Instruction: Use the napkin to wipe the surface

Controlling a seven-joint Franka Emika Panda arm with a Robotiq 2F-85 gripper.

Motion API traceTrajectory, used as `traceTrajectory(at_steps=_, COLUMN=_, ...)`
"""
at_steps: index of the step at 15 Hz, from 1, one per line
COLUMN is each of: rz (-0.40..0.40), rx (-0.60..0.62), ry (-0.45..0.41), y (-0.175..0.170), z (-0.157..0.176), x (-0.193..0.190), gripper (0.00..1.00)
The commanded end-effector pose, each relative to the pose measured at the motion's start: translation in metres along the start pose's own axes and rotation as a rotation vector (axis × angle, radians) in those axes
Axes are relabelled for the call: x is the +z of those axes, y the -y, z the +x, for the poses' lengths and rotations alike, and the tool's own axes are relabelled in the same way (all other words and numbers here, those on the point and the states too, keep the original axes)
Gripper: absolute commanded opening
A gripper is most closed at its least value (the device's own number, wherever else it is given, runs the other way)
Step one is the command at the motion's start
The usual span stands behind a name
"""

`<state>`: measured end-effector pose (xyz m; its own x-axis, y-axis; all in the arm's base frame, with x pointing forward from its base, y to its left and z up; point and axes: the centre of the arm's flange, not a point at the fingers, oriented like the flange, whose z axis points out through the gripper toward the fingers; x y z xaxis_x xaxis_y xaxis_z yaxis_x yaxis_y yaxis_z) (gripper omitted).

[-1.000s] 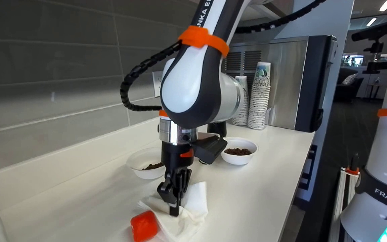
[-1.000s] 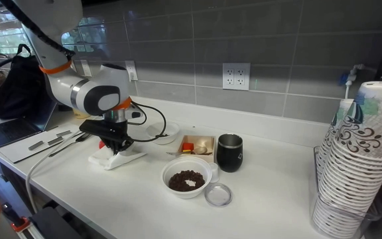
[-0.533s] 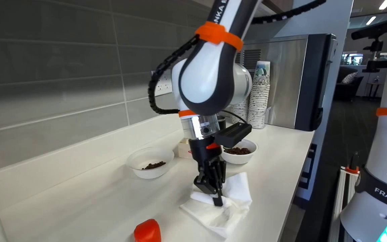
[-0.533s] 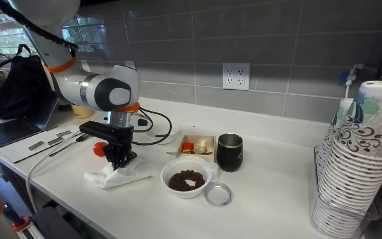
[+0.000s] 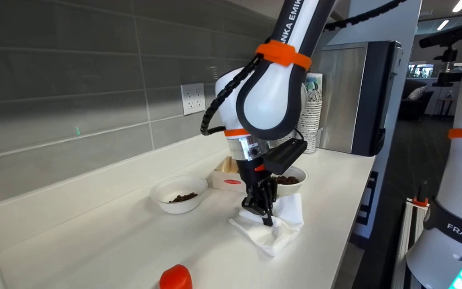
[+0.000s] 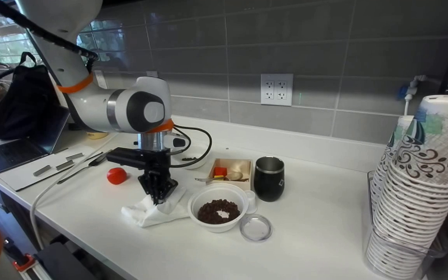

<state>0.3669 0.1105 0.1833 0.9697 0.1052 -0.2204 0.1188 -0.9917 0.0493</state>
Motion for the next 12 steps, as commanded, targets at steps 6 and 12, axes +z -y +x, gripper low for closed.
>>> traceTrajectory(at_steps=6, rz=0.284, rx=-0.282, ry=-0.103, y=0.071, z=0.019, x=0.0, gripper=0.01)
traceTrajectory(at_steps=12, rz=0.344, rx=-0.353, ry=0.141, y=0.083, z=-0.003, x=0.009, gripper=0.01)
